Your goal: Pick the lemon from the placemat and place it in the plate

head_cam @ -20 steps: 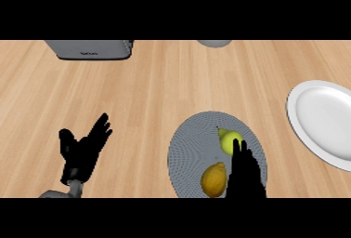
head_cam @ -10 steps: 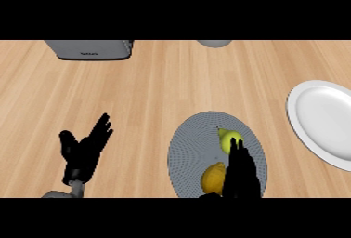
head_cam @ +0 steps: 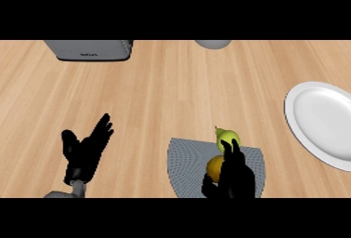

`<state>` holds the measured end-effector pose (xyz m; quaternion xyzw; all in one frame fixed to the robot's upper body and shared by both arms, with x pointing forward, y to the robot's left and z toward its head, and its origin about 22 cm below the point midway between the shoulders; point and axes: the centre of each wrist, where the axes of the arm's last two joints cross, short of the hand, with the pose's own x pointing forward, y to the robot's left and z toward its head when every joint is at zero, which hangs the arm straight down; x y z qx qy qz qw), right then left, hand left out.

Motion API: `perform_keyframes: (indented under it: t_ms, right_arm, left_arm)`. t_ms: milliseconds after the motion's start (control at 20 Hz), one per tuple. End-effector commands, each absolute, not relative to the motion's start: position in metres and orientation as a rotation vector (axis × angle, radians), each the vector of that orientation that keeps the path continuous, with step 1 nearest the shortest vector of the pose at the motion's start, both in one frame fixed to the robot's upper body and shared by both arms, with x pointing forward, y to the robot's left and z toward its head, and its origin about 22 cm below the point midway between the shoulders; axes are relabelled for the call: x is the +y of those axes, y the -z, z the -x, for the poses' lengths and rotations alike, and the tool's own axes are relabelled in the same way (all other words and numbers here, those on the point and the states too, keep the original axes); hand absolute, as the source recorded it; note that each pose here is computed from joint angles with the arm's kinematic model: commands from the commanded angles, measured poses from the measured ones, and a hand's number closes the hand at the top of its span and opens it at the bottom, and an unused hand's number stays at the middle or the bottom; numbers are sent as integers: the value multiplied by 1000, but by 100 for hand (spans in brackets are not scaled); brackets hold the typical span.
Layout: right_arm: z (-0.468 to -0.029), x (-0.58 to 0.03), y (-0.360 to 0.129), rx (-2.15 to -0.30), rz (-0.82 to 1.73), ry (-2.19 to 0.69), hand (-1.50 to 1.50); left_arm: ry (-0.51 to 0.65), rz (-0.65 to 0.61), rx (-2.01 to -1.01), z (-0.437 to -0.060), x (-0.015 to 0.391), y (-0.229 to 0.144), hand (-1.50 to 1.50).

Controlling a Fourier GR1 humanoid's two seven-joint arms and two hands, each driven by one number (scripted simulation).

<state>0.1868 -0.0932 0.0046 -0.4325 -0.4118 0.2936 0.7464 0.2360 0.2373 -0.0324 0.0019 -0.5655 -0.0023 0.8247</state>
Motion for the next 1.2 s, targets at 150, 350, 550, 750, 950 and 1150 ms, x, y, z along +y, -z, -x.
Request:
perform_keyframes:
  t_ms: [150,350,550,750,950,1150]
  right_arm:
    - [-187,-83,8,-834,1015,-670,150]
    - [-261,-96,-18,-784,1129,-490,150]
    - [-317,-111,-54,-786,1219,-292,150]
    - [-348,-102,-77,-989,1442,-175,150]
    - [-370,-103,-107,-1020,1553,-21,150]
    - [-382,-116,-116,-1031,1590,147,150]
  left_arm:
    - [12,3,-1176,-223,257,37,0]
    - [29,27,-1178,-230,228,29,0]
    - [53,42,-1216,-239,221,29,0]
    - [65,47,-1223,-239,221,29,0]
    - [47,43,-1191,-237,236,29,0]
    - [45,23,-1217,-242,226,31,0]
